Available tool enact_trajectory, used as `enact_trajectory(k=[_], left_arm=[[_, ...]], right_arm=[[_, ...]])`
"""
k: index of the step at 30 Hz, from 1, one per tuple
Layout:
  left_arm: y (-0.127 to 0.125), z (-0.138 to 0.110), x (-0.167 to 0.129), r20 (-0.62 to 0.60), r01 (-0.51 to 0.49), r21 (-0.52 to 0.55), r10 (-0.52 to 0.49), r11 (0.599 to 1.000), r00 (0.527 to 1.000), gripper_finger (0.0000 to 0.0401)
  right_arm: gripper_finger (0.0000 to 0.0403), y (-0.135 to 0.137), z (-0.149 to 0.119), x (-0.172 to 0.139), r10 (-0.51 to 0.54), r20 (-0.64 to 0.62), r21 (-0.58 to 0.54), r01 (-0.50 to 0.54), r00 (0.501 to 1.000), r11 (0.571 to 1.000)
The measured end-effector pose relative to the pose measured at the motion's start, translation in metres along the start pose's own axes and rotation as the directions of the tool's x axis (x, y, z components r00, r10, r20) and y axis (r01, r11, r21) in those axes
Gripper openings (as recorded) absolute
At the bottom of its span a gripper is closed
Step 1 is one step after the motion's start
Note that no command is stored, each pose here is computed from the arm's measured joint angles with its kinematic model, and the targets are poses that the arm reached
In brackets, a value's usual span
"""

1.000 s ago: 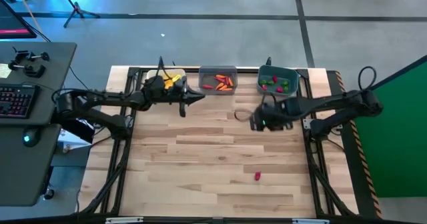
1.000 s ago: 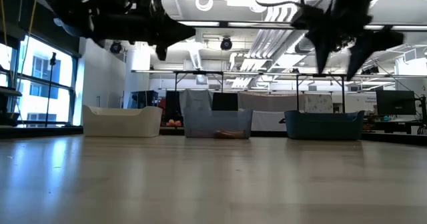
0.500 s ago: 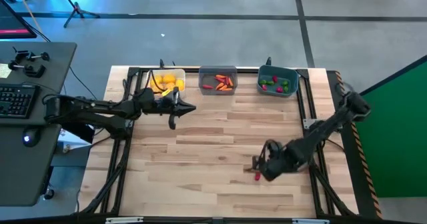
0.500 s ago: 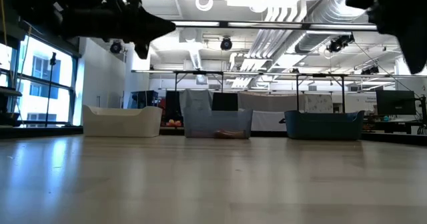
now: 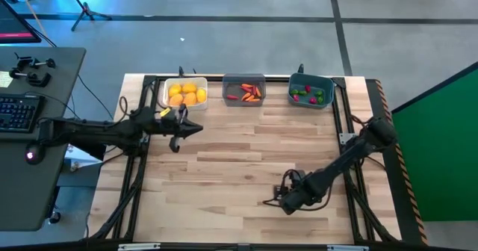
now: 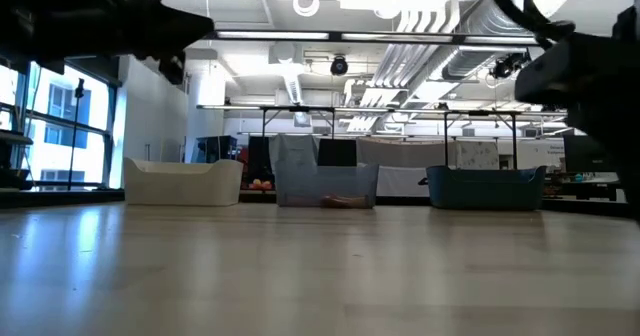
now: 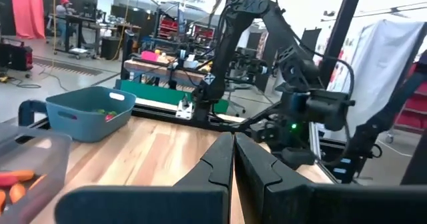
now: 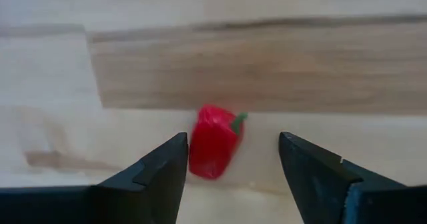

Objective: Sort produce into baskets
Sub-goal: Put the red bell pepper into the blue bin

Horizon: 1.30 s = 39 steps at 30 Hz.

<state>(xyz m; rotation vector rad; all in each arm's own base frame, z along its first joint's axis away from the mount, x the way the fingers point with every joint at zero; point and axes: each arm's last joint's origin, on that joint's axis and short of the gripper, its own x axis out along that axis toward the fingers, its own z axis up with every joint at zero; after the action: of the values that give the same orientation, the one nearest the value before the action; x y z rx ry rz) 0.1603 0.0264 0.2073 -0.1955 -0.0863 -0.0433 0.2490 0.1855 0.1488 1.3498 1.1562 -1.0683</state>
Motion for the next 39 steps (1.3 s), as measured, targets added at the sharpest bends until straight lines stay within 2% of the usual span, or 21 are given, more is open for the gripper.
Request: enact_trajectory(k=[5,8,12,15,18,25,28,31,33,37,39], left_arm=[[-0.004,-0.005,-0.012,-0.051,-0.019,0.031,0.021,0.999,0.998,0.0000],[-0.004,-0.011,-0.020,-0.079,-0.039,0.043,0.043,0.998,0.996,0.0000],[-0.003,-0.021,-0.030,-0.050,-0.067,0.029,0.068,0.997,0.996,0.0000],[-0.002,-0.031,-0.038,-0.038,-0.098,0.024,0.099,0.995,0.994,0.0000],[-0.002,-0.033,-0.042,-0.042,-0.122,0.030,0.123,0.992,0.992,0.0000],[-0.002,-0.031,-0.045,-0.024,-0.144,0.039,0.145,0.989,0.989,0.0000],[-0.002,-0.032,-0.045,-0.026,-0.145,0.025,0.145,0.989,0.989,0.0000],[-0.002,-0.032,-0.045,-0.024,-0.155,0.012,0.155,0.988,0.988,0.0000],[-0.001,-0.032,-0.046,-0.024,-0.177,0.014,0.177,0.984,0.984,0.0000],[0.002,-0.041,-0.047,-0.122,-0.231,0.025,0.232,0.973,0.965,0.0000],[0.002,-0.042,-0.048,-0.131,-0.236,0.020,0.237,0.972,0.963,0.0000]], right_arm=[[0.0184,0.005,0.006,0.004,0.021,0.042,0.019,-0.022,0.999,1.000],[0.0136,0.007,0.009,0.004,0.032,0.053,0.026,-0.033,0.998,0.999],[0.0066,0.010,0.008,0.004,0.058,0.037,0.027,-0.059,0.998,0.998],[0.0029,0.011,0.007,0.004,0.063,0.033,0.025,-0.064,0.997,0.998],[0.0014,0.012,0.006,0.002,0.064,0.025,0.025,-0.065,0.998,0.998],[0.0012,0.033,0.013,-0.020,0.059,0.052,-0.005,-0.059,0.997,0.998],[0.0012,0.046,0.029,-0.032,0.067,0.096,-0.041,-0.063,0.993,0.997],[0.0012,0.055,0.057,-0.041,0.057,0.132,-0.070,-0.048,0.990,0.996],[0.0008,0.060,0.078,-0.049,0.053,0.146,-0.108,-0.037,0.988,0.993],[0.0003,0.063,0.127,-0.068,0.026,0.195,-0.188,0.011,0.980,0.982],[0.0002,0.061,0.154,-0.081,0.023,0.222,-0.212,0.025,0.975,0.977]])
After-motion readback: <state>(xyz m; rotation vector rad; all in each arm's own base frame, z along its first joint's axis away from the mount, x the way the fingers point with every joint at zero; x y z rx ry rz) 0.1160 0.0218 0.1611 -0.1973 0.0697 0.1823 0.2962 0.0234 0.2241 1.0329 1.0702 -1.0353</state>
